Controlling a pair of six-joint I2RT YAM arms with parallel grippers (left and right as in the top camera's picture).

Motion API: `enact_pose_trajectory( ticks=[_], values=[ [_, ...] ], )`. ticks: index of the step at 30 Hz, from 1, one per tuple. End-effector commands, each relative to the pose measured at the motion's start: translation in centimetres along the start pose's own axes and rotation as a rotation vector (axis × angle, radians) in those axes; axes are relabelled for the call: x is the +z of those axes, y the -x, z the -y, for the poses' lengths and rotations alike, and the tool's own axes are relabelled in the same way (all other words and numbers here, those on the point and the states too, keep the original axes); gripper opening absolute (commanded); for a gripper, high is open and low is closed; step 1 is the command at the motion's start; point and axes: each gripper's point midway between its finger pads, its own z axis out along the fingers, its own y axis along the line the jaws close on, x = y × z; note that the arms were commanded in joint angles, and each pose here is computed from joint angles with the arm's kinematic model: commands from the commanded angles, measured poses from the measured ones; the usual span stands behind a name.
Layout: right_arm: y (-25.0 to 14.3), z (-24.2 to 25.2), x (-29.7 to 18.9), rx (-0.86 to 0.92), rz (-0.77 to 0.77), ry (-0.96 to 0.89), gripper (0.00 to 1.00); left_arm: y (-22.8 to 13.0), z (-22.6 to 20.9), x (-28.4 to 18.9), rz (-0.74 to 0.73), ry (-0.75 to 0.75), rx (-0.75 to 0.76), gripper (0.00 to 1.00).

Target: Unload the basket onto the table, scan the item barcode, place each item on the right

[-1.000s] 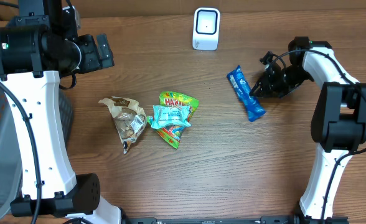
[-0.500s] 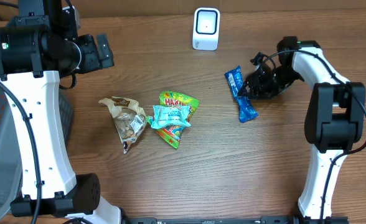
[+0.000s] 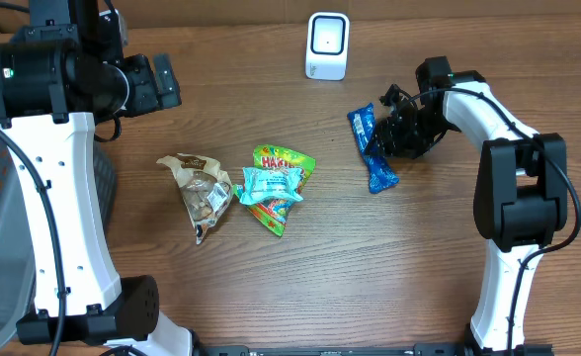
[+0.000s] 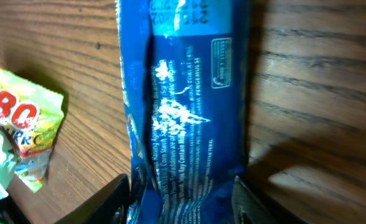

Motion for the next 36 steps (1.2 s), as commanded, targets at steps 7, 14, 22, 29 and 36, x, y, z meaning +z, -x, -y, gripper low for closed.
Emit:
enact_pose_trajectory(
  ticks=[7, 14, 22, 29, 36],
  values=[
    [-2.5, 2.6, 2.8, 0.114, -0.09, -0.071, 0.11, -0.1, 0.3, -0.7, 0.014, -0.016, -0.013, 1.0],
    [-2.1, 1.7, 1.5, 0.158, -0.098, -0.065, 0.04, -0.1, 0.3, -0.7, 0.014, -0.016, -0.014, 1.0],
    [1.1, -1.7, -3.5, 0.125, 0.036, -0.06, 0.04, -0.1, 0.3, -0.7, 0.014, -0.016, -0.013, 1.0],
    [1.7, -2.8, -5.2, 0.124, 0.087, -0.06, 0.04, -0.1, 0.3, -0.7, 0.014, -0.016, -0.014, 1.0],
    [2.2, -3.1, -6.3, 0.136, 0.12, -0.108, 0.04, -0.1, 0.3, -0.7, 0.014, -0.016, -0.014, 1.0]
  ],
)
